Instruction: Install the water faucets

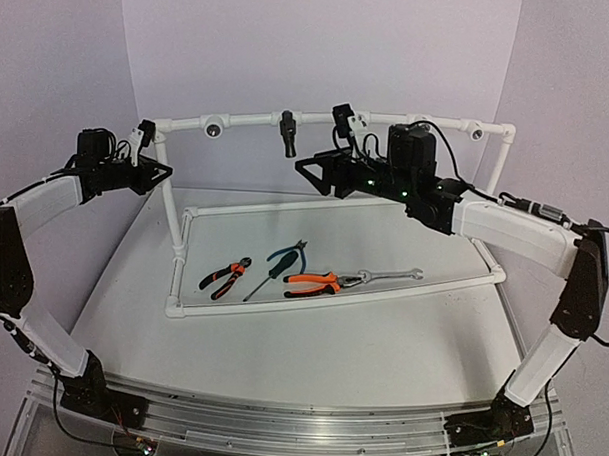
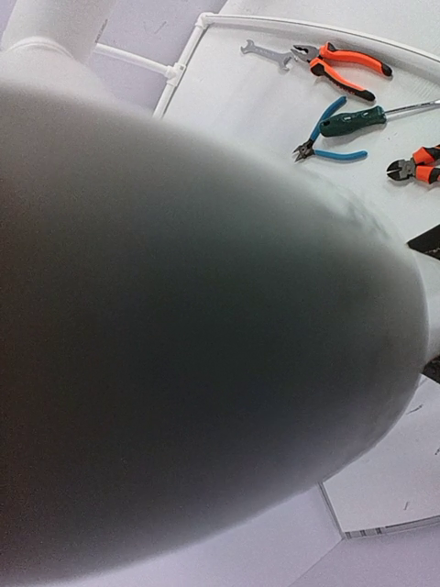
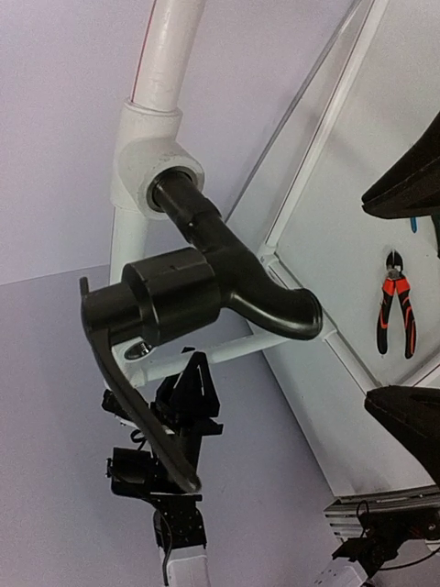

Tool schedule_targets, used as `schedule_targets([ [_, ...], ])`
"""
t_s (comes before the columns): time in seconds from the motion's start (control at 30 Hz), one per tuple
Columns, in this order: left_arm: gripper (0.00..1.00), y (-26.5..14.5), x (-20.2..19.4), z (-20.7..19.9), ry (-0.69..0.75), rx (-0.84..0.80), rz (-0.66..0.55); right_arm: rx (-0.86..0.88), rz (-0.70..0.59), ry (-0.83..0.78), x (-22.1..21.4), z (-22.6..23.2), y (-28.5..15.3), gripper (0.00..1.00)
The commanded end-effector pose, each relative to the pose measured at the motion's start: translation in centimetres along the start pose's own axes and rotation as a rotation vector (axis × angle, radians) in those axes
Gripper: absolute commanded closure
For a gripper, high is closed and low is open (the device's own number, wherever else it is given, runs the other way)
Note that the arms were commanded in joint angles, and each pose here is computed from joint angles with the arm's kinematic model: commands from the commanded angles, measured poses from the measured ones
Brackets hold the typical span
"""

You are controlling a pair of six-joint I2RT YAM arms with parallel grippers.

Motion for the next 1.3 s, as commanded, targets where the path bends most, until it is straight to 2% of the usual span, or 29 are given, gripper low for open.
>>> schedule_targets([
  [0.0, 1.0, 0.6, -4.2, -1.6, 0.018, -0.052, 0.217, 0.098, -0.07, 0.018, 2.2, 0.6, 1.1, 0.41],
  [0.37, 1.0, 1.1, -4.4, -1.3, 0.013, -0.055, 0.217, 0.139, -0.085, 0.03, 2.9, 0.6, 2.8, 0.47],
  [0.77, 1.0, 1.1, -4.2, -1.1, 0.024, -0.045, 0.212, 0.125, -0.089, 0.075, 2.8, -0.2, 4.2, 0.64],
  [1.0, 1.0, 1.2, -4.2, -1.0, 0.03, -0.042, 0.21, 0.114, -0.105, 0.102, 2.8, -0.5, 4.5, 0.78],
  [1.27, 1.0, 1.3, -4.2, -1.1, 0.028, -0.047, 0.207, 0.111, -0.151, 0.196, 2.4, -1.0, 5.0, 0.9],
])
Point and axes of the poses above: each gripper's point midway between its finger pads, its own y axis out along the fingers, its own z axis along the line the jaws close on, x = y × z, the point moved 7 cm from there along -y, back along the fingers, and after that the axes turned 7 degrees about y, right-handed, at the moved point
